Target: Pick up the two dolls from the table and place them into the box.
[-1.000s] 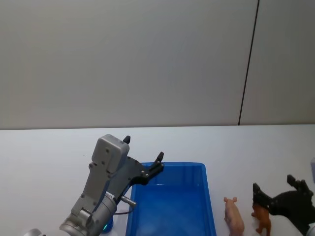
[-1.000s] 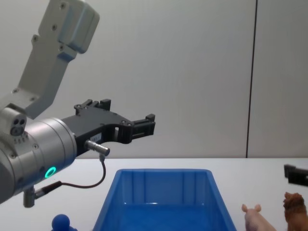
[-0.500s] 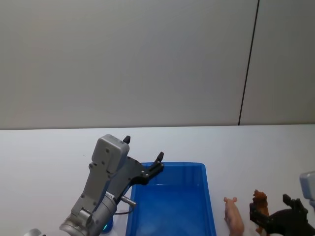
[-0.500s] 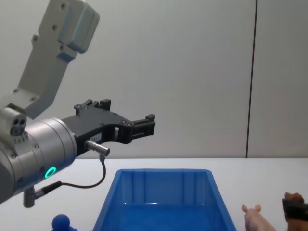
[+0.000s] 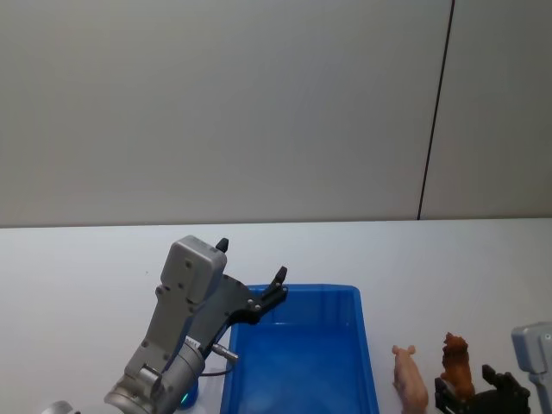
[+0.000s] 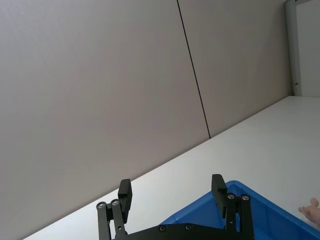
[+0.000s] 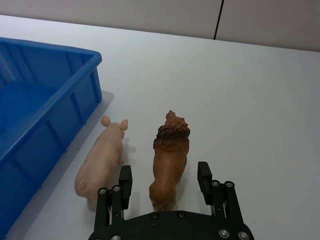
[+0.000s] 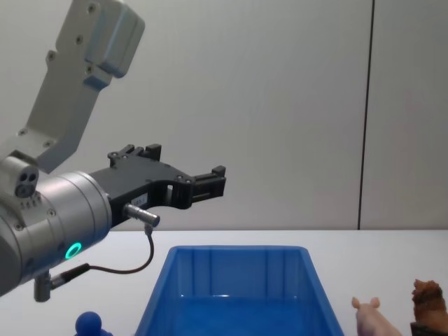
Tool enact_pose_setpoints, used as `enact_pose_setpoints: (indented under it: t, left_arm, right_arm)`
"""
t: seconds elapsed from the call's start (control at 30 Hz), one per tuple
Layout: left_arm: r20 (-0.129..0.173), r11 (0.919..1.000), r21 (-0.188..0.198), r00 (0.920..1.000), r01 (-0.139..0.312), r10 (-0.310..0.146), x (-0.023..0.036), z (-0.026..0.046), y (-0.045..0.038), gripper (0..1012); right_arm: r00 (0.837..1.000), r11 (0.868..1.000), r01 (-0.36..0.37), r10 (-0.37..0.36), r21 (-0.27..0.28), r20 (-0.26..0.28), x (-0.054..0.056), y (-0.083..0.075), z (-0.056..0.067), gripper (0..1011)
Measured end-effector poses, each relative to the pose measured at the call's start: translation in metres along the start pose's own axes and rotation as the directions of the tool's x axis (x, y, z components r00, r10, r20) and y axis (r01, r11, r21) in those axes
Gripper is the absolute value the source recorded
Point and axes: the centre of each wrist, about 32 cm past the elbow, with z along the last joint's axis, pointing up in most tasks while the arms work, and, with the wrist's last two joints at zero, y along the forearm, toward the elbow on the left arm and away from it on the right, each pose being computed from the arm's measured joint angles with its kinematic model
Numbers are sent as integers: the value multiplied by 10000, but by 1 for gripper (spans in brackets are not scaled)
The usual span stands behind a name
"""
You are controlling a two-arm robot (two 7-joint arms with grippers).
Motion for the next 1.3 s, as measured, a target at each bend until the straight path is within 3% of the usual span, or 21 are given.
enact_pose_setpoints:
  t: [0.2, 0.4, 0.6, 0.83, 1.1, 1.3]
  left_arm:
    - [0, 10000, 0, 10000, 1, -1, 0, 0, 0, 1004]
    - [0, 10000, 0, 10000, 1, -1, 0, 0, 0, 1004]
    - [0, 10000, -1, 10000, 0, 0, 0, 0, 0, 1004]
    - [-1, 10000, 0, 10000, 1, -1, 0, 0, 0, 1004]
    - [0, 10000, 0, 10000, 0, 0, 0, 0, 0, 1004]
    - [0, 10000, 0, 10000, 0, 0, 0, 0, 0, 1004]
  right_arm:
    - [10000, 10000, 50, -50, -11, 43, -25, 32, -56, 688]
    - [9998, 9999, 159, -159, 38, 134, -43, 66, -93, 448]
    - [9992, 9994, 303, -308, 183, 261, -52, 88, -93, 294]
    - [9984, 9982, 420, -435, 424, 356, -55, 82, -50, 289]
    - [9979, 9928, 407, -461, 1128, 461, -62, 34, 111, 289]
    - [9987, 9870, 1, -84, 1608, 506, -75, 16, 250, 289]
